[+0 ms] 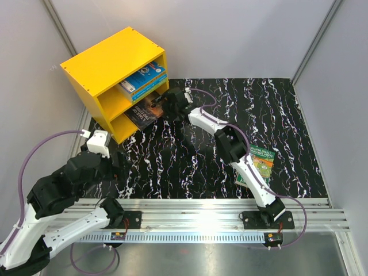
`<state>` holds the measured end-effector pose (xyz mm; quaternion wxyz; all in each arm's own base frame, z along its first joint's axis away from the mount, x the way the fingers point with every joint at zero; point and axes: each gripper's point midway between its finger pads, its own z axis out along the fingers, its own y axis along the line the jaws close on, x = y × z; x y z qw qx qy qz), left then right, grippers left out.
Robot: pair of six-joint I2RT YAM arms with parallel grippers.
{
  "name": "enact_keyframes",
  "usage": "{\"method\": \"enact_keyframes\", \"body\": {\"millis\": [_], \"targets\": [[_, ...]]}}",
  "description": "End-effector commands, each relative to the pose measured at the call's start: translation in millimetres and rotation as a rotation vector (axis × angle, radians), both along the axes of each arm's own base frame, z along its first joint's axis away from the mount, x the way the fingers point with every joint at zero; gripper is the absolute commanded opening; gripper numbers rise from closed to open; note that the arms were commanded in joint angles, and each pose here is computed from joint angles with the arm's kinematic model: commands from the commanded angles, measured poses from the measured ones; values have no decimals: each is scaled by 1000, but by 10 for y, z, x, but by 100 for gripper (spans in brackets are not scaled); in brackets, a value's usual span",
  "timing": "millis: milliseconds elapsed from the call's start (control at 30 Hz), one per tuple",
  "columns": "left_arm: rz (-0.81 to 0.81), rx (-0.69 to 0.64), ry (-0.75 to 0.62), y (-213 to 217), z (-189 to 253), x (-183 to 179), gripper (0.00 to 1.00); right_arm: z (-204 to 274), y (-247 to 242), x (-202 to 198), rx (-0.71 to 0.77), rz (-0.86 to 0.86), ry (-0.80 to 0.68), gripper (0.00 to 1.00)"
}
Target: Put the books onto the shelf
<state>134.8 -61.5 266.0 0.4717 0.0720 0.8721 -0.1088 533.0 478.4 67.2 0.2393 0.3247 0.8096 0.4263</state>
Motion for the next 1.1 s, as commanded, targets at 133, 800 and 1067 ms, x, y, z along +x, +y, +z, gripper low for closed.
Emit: {"method": "enact_keyframes", "body": {"millis": [133,800,1067], "targets": [[-1,-17,-6,-85,13,65,99,521,-52,-15,99,78,-74,100],[-1,-31,10,-147,-32,86,99,438,-75,-294,127,174,-58,11],[2,-9,14,-149,-87,112,99,362,-70,-283,128,175,-50,6]]}}
